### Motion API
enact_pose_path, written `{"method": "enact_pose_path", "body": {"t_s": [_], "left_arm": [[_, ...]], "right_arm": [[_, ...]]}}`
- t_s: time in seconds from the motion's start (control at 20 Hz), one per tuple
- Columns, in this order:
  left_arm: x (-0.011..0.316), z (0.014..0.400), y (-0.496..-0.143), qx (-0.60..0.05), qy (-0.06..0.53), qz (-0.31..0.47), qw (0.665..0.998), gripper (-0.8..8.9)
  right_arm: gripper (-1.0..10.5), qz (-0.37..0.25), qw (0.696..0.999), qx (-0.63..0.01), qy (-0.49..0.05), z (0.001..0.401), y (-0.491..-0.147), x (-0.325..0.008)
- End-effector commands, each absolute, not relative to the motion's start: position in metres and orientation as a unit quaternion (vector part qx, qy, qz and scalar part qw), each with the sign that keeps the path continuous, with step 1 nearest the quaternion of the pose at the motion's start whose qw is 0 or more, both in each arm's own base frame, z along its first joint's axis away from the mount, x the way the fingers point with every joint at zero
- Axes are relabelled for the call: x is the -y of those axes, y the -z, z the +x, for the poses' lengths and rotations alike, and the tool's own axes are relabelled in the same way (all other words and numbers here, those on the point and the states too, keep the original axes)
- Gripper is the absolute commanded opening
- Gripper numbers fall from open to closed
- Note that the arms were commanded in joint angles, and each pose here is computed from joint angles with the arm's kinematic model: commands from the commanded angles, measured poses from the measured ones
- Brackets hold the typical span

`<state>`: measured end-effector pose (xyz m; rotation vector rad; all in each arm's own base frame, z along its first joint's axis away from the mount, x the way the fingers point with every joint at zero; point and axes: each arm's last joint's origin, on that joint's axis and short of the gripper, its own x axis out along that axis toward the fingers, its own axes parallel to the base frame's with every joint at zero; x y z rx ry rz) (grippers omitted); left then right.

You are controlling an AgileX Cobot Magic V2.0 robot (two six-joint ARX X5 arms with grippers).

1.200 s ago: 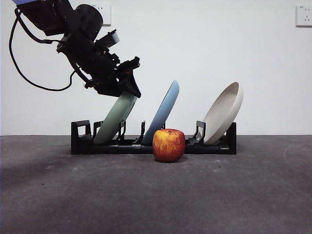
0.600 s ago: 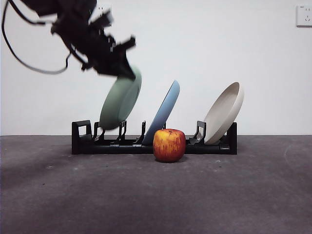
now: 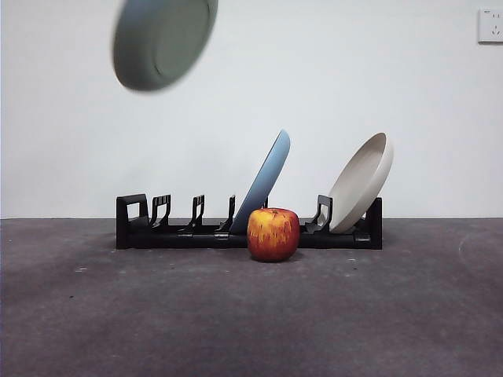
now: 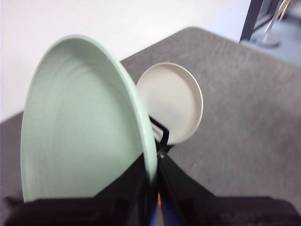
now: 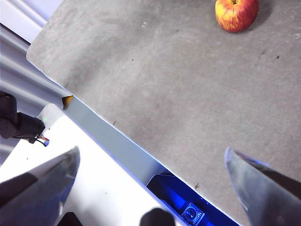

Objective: Take the green plate from the plate rack,put the plate on the table,take the apple from the table,put the apple in the plate

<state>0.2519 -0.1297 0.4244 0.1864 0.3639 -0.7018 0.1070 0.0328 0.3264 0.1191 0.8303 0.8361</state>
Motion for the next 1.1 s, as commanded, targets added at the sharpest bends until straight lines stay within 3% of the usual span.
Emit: {"method": "enact_pose_path", "body": {"t_s": [0.05,0.25,0.4,0.8,1.1], "left_arm": [[0.137,0.219,-0.429,-0.181,0.333,0.183,0.907,-0.06],[0.160,0.182,-0.413,-0.247,0.336,0.275,0.866,-0.05],[0.186,0.163,-0.388,-0.258,0.336,0.327,0.845,-0.05],[0.232,0.134,-0.259,-0.265,0.333,0.426,0.799,-0.05],[0.257,0.130,-0.192,-0.292,0.339,0.486,0.751,-0.05]], "right_arm": [[6.6,0.056,0.831,-0.389,-0.395,0.107,-0.327,-0.033],[6.6,0.056,0.830,-0.389,-0.395,0.107,-0.327,-0.033],[6.6,0.056,0.830,-0.389,-0.395,0.107,-0.327,-0.033],[6.6,0.059,0.830,-0.390,-0.395,0.107,-0.327,-0.033],[6.6,0.059,0.830,-0.390,-0.395,0.107,-0.327,-0.033]]}}
